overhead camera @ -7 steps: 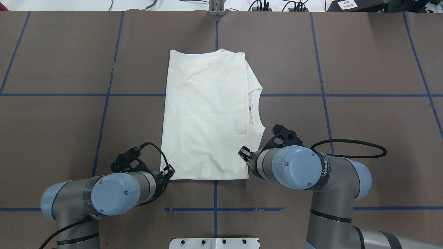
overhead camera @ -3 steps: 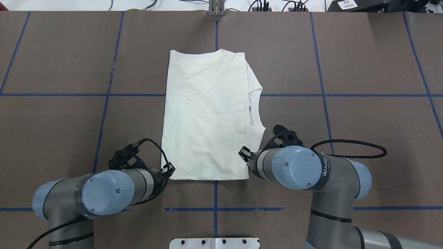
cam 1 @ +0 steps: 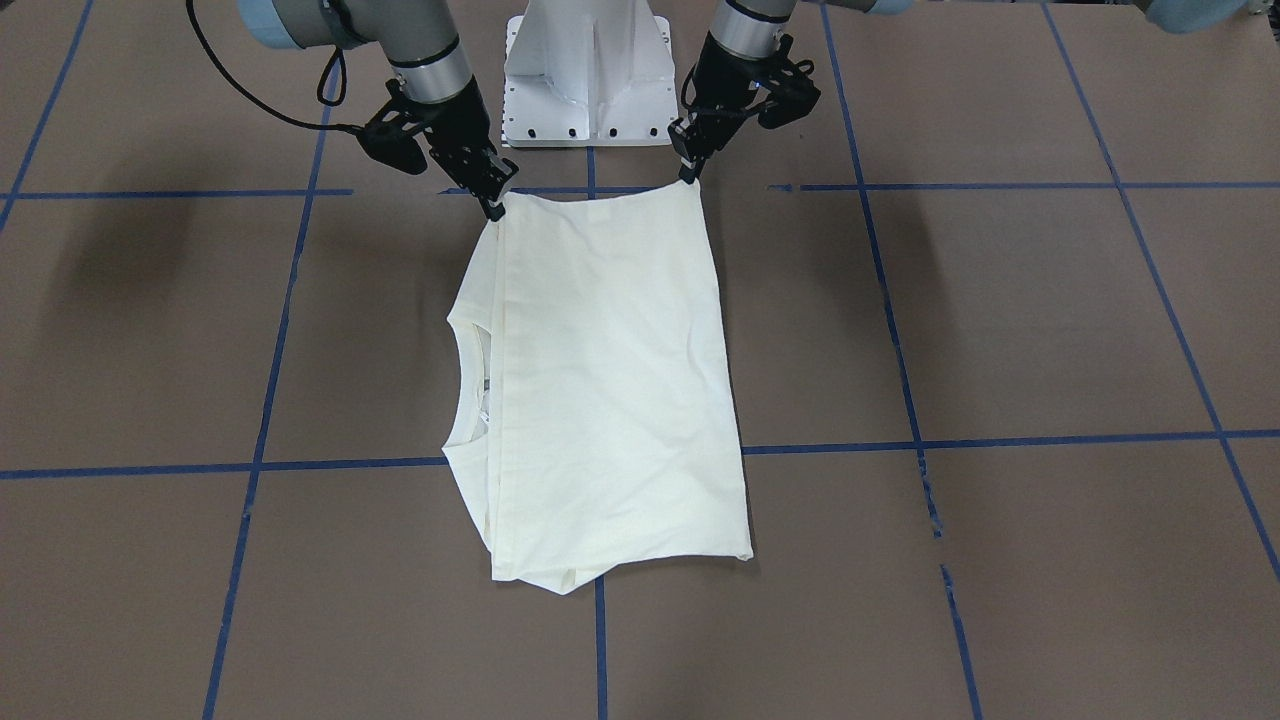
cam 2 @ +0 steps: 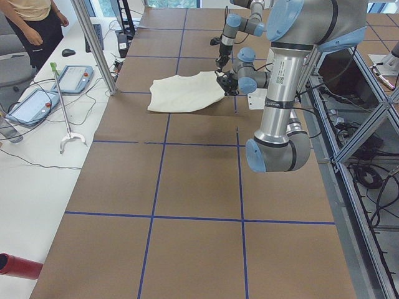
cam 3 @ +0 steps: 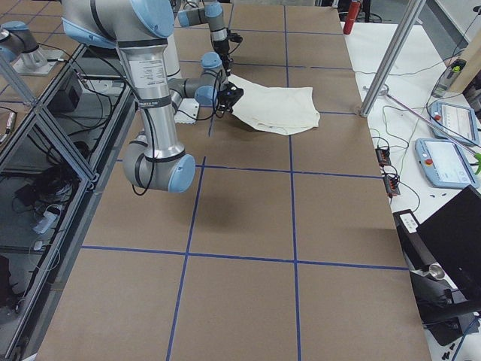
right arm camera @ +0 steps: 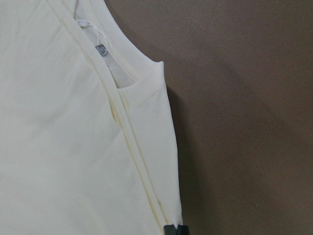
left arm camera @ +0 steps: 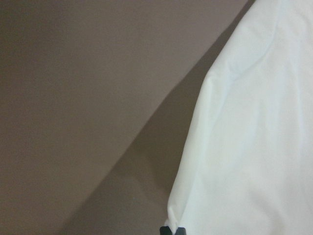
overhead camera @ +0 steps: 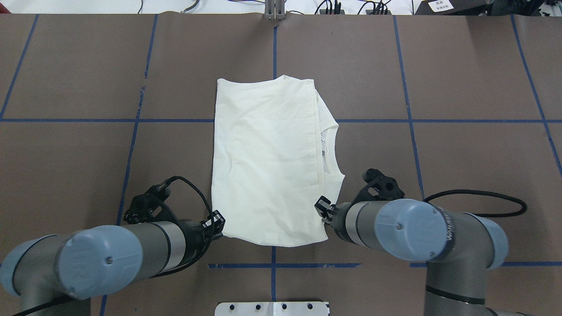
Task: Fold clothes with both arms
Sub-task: 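Lift the near edge with both grippers and fold it toward the far edge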
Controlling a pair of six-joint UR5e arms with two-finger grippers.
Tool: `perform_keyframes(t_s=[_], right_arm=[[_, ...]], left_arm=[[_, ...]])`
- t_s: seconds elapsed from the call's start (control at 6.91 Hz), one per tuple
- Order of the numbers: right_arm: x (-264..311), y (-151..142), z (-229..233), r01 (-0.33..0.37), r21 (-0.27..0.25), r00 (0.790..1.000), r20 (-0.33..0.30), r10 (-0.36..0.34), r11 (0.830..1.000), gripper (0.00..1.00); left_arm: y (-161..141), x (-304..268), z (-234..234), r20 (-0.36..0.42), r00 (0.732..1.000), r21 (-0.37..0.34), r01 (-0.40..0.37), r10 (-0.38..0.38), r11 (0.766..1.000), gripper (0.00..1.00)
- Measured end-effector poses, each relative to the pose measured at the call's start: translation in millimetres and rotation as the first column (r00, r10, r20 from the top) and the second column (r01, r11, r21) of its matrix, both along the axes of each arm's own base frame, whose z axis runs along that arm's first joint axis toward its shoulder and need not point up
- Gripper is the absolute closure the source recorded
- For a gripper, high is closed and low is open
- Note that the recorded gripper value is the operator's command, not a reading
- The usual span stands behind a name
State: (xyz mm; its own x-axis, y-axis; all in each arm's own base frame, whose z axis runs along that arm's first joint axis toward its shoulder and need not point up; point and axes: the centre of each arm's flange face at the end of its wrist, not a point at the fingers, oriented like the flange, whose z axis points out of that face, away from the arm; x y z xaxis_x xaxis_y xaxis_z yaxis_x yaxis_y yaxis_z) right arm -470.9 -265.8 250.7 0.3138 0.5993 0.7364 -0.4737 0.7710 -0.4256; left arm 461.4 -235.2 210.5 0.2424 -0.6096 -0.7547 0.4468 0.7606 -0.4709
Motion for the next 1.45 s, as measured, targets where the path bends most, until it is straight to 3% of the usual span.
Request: perform_keyframes(t_s=[0.29,0.43,1.01,1.45], right_arm=[[51.1,7.9,-31.5,-0.025,-0.002,0.996,0.083,0.025,1.0,1.0],[56.4,-10.9,-36.6,-0.061,0.003,0.995,0.082,0.061,0.998,1.0],[18.2,-139.4,-36.1,-0.186,0.043,0.982,-0.016,0.187,0.982,1.0],[-29.4,-224.9,-33.1,-0.209,0.009,0.974,-0.093,0.209,0.978,1.0]], left_arm=[[11.2,-46.0,-42.6,-0.072,0.997,-0.007,-0.015,0.014,1.0,1.0],[-7.0,-49.4,-48.3,-0.069,0.997,0.009,0.016,-0.016,1.0,1.0],[-119.3,-16.8,-28.4,0.08,0.99,0.142,0.107,-0.12,0.984,1.0],[-213.3,9.6,18.4,0.115,0.974,0.214,0.17,-0.197,0.962,1.0]])
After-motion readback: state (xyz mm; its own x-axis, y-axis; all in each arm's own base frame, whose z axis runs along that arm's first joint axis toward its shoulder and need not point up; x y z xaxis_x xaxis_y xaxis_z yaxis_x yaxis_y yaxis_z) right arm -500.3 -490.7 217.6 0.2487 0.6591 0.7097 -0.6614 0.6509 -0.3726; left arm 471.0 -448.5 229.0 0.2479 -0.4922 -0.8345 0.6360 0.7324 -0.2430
